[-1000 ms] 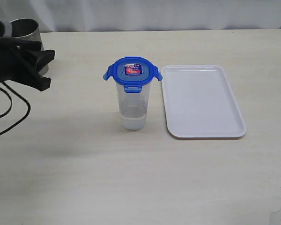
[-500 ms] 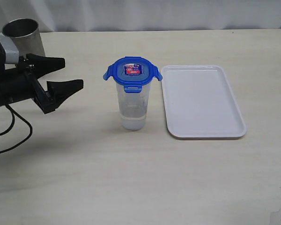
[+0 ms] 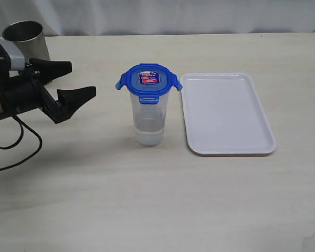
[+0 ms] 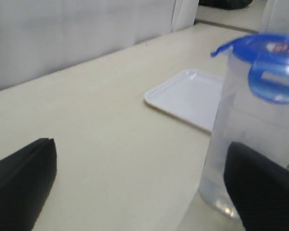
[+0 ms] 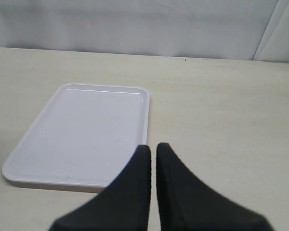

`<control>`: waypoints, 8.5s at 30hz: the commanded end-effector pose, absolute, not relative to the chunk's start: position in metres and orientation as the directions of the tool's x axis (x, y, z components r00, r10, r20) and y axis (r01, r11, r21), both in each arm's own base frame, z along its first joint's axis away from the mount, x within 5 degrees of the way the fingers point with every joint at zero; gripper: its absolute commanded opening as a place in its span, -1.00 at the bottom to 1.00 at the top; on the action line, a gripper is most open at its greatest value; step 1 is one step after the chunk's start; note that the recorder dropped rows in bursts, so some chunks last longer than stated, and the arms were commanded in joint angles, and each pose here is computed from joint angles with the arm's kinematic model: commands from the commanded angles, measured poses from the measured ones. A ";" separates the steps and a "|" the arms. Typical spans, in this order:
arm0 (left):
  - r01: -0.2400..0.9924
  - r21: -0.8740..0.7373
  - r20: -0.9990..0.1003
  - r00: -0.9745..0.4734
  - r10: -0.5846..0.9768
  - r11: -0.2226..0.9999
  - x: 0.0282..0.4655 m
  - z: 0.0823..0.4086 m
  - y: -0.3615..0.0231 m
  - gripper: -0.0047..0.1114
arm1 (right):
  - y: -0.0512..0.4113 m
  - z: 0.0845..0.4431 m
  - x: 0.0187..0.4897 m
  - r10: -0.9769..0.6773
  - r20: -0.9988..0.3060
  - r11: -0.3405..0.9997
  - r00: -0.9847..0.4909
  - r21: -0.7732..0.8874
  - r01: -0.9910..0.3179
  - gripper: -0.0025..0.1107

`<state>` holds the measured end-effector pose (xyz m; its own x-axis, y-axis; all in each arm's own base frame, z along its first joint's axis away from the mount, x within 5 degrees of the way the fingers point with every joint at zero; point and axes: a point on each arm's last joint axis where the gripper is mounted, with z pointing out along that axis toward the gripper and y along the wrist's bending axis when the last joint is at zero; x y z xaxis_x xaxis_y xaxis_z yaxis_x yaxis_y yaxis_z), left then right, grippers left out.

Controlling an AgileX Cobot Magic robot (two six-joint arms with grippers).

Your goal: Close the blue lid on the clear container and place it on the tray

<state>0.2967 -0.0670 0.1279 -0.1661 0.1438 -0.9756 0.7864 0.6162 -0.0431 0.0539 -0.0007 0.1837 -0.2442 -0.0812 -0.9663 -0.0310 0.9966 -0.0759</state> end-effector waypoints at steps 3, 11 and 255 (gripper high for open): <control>0.780 0.055 -0.951 -0.149 0.270 0.623 0.299 0.119 -0.076 0.59 | -0.001 0.183 0.054 -0.076 -0.966 0.997 -0.245 -0.072 -0.028 -0.88; 0.862 0.076 -0.972 -0.049 0.231 0.501 0.291 0.102 -0.085 0.59 | -0.001 0.183 0.054 -0.076 -0.966 0.997 -0.245 -0.072 -0.028 -0.88; 0.957 -0.071 -0.985 -0.112 0.134 0.282 0.319 0.076 -0.190 -0.92 | 0.269 0.181 0.315 -0.997 -0.063 -0.031 0.044 -0.197 -0.980 -0.28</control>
